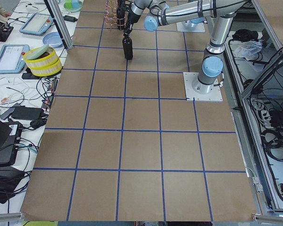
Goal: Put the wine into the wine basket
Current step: 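Lower the bottle upright onto the table and open the left gripper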
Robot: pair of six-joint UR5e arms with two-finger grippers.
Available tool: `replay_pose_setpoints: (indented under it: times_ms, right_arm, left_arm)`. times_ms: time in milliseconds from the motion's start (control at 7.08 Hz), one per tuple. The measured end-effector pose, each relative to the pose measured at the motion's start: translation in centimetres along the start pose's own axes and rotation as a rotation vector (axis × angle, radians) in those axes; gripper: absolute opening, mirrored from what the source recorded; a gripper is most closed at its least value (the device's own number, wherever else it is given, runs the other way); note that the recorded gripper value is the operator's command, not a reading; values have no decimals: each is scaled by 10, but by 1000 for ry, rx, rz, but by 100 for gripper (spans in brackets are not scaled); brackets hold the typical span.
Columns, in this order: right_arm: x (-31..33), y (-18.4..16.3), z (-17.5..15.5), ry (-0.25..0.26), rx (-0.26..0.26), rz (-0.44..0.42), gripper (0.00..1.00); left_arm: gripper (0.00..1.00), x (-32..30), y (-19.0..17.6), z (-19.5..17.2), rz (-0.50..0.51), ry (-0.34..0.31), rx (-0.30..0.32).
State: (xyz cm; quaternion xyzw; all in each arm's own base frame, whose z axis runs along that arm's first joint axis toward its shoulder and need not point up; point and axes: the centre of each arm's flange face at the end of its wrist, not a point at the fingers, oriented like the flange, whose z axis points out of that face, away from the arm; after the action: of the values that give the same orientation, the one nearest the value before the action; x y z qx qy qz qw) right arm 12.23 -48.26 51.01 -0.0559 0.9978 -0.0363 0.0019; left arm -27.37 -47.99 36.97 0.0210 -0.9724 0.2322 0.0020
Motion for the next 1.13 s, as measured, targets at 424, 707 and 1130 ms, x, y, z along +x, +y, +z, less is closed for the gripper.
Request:
replay_pose_setpoints:
  times_ms: [424,707,1130]
  right_arm:
    - [1,0,-2,5,6,7,100]
    - [0,-2,-2,5,14,26,100]
    - [-14,-16,-8,-5,31,119,100]
  left_arm:
    - [4,0,1,3,0,-4,-11]
    - [100,-1,2,4,0,-8,-21]
    - [100,-2,2,5,0,-15,-38]
